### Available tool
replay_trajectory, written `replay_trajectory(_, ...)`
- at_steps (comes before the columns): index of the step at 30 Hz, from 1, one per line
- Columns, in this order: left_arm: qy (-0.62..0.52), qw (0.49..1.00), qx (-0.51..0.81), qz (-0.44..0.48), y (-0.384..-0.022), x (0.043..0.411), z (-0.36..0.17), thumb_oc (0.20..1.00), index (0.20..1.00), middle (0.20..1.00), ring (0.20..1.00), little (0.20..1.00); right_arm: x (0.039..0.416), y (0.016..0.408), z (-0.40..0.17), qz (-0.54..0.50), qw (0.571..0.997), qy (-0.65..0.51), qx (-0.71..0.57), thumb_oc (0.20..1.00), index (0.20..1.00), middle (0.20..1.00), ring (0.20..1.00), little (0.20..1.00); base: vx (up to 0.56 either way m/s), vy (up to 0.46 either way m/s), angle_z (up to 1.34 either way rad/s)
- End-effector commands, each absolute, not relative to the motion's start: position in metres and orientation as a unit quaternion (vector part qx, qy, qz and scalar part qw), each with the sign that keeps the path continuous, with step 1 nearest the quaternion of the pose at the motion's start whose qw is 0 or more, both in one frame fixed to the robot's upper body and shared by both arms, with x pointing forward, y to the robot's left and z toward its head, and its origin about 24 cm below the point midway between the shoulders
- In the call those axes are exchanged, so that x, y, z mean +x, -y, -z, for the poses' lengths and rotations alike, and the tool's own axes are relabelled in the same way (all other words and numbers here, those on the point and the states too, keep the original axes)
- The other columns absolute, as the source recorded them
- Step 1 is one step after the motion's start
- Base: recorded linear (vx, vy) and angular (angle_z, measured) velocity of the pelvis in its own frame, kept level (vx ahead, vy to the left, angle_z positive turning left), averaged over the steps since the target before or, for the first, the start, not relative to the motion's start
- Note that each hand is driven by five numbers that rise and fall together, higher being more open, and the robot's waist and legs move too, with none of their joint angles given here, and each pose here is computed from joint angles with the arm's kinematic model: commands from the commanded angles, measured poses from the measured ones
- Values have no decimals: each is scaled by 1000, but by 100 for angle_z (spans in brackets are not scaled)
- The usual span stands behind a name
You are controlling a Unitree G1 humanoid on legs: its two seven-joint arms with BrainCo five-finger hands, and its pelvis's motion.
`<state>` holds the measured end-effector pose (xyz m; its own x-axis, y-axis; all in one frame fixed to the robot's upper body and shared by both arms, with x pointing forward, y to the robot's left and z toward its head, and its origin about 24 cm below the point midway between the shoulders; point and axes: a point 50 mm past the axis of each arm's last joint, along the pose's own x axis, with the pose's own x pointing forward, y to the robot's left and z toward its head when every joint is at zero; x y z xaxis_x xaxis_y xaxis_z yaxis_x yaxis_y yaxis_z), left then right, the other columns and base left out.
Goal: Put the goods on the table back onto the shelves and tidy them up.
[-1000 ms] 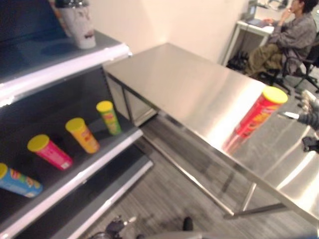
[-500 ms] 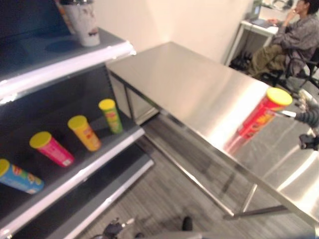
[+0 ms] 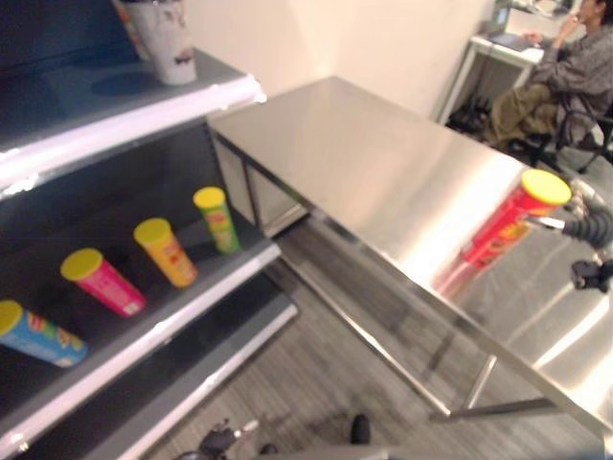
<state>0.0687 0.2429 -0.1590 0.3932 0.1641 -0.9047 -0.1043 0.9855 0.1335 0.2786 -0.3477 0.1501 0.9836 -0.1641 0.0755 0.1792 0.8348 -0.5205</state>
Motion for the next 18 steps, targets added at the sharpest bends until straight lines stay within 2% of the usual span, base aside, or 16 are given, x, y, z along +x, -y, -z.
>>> replay_trajectory(1,-530,843,43,-80,-248,83,155,1000,1000,1000,1000,1000,294,342,-179,100,954,72,-275,1000,1000,1000,1000,1000,0,0,0)
replay_trajectory(18,-530,843,42,-81,-247,83,156,1000,1000,1000,1000,1000,302,336,-183,88,950,72,-292,1000,1000,1000,1000,1000,2,1,2)
